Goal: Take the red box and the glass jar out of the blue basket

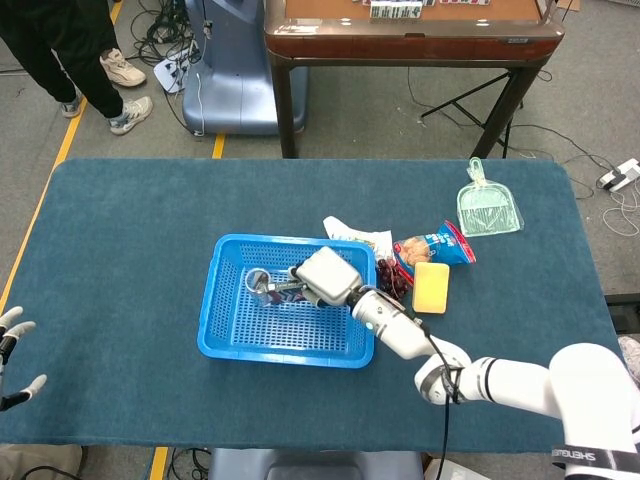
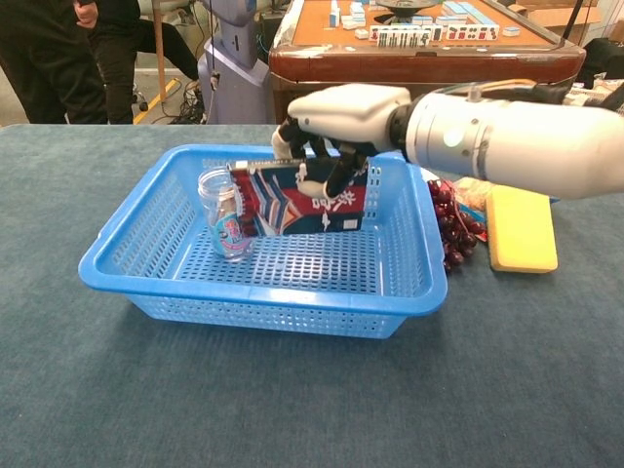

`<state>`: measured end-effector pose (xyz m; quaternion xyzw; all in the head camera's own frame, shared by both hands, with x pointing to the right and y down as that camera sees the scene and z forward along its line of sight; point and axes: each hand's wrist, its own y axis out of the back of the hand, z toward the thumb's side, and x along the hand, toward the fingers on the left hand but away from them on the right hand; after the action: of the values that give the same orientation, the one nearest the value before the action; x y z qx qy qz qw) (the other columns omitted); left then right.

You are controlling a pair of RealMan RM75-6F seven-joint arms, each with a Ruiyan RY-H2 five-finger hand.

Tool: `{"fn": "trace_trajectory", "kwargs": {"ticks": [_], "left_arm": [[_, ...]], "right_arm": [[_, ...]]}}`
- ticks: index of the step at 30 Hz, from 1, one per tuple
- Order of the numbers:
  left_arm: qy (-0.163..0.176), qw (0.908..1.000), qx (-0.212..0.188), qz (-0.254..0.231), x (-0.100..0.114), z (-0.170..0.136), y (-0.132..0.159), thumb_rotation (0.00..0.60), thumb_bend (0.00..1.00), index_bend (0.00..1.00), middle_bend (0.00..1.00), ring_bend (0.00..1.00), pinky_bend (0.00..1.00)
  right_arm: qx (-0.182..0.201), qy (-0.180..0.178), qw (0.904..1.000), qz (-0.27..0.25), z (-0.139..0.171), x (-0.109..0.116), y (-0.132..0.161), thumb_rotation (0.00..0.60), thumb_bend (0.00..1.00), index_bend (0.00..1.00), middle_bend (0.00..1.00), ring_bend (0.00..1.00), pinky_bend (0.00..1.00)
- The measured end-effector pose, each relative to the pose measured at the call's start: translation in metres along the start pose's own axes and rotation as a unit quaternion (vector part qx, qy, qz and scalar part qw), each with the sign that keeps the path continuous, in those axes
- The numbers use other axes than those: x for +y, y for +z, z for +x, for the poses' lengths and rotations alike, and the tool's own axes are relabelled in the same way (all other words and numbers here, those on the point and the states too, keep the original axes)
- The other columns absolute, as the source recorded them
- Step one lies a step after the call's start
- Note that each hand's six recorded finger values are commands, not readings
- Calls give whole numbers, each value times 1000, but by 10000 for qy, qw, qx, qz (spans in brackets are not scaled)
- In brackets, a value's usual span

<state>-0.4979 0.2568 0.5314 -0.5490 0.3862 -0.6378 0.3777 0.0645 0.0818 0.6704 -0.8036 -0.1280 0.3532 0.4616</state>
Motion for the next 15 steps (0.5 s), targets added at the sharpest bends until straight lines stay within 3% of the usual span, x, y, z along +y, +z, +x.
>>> {"fn": "trace_trajectory", "kwargs": {"ticks": [8,15], "left_arm": [[-1,10000,-39,-18,0,1,2,600,149,314,143,156,183],[2,10000,-75,-26,-1,2,4,600,149,314,143,156,183]], "right_arm": [[-298,-665,9973,-103,54,56,-41,600,433,625,568,562,665],[-1113,-747,9910,-14,121,75,-103,600,422,626,562,562,665]]}}
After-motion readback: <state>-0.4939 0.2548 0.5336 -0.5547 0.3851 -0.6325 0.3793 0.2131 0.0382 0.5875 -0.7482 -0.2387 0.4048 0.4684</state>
